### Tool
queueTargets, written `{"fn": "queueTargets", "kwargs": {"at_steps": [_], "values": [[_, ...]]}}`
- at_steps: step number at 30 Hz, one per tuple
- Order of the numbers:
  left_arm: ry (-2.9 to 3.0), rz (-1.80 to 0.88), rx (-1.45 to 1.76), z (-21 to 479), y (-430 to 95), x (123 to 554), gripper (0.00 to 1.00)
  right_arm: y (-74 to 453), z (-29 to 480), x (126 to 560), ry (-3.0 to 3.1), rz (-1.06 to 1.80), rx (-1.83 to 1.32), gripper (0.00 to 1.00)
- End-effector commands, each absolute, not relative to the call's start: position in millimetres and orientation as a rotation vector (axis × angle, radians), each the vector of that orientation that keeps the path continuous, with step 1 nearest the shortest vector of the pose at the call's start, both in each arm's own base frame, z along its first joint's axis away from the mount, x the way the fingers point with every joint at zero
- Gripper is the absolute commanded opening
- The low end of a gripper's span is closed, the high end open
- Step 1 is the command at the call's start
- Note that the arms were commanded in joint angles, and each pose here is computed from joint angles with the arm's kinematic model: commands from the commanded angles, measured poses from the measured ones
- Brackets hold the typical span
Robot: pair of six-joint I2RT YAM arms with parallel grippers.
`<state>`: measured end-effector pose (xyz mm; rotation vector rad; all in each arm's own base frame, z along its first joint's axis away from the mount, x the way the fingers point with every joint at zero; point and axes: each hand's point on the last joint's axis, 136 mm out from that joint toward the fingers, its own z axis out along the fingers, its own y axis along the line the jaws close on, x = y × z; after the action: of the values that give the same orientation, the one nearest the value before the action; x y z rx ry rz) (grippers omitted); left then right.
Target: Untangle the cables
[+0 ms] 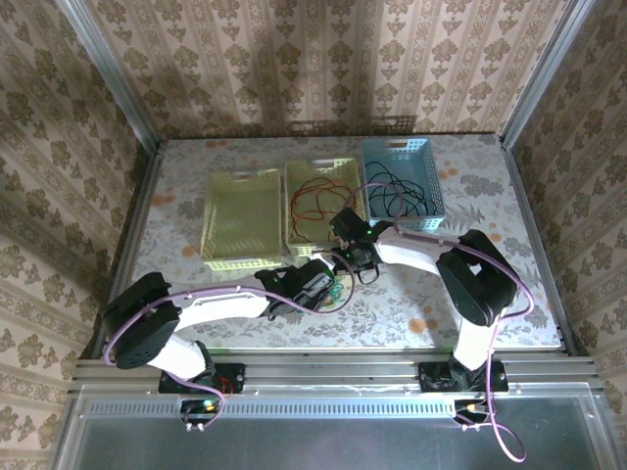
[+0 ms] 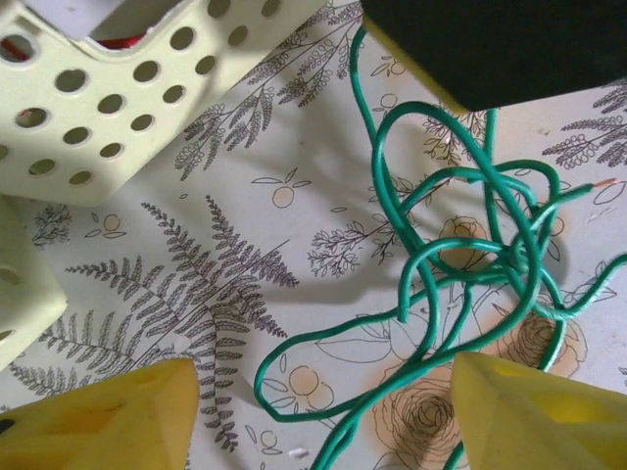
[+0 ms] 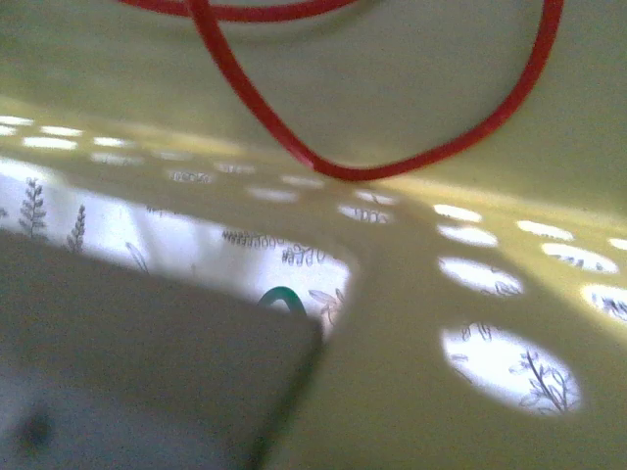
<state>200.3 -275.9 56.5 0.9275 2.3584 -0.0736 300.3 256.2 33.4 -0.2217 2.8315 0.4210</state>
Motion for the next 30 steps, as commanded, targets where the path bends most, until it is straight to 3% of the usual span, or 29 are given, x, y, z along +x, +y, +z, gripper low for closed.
{"fn": "queueTargets", "kwargs": {"at_steps": [1, 7, 14, 20, 22, 24, 26, 30], "values": [[2.312, -0.065, 0.982, 59.4, -288.0, 207.1, 0.64, 253.0, 66.3, 297.6, 2.759, 0.512, -0.212, 0.00], [2.287, -0.112, 1.037, 51.3, -299.7, 207.7, 0.45, 235.9, 111.0, 295.3, 2.693, 0.743, -0.096, 0.00], [2.287, -0.227, 1.022, 41.7, -312.9, 212.1, 0.00, 201.0, 132.2, 296.0, 2.612, 0.932, 0.170, 0.00], [2.258, -0.184, 1.026, 47.5, -314.0, 214.2, 0.00, 176.6, 137.2, 295.2, 2.598, 0.927, 0.258, 0.00], [2.216, -0.214, 1.035, 62.6, -317.6, 211.5, 0.28, 170.7, 137.7, 294.2, 2.600, 0.907, 0.267, 0.00], [2.167, -0.301, 1.049, 84.6, -325.2, 206.2, 0.47, 166.6, 136.2, 292.7, 2.608, 0.895, 0.270, 0.00], [2.120, -0.383, 1.061, 107.1, -331.2, 200.7, 0.57, 164.4, 134.8, 292.1, 2.617, 0.886, 0.265, 0.00], [2.061, -0.568, 1.066, 146.7, -335.2, 193.0, 0.61, 163.9, 134.2, 291.9, 2.628, 0.880, 0.242, 0.00]]}}
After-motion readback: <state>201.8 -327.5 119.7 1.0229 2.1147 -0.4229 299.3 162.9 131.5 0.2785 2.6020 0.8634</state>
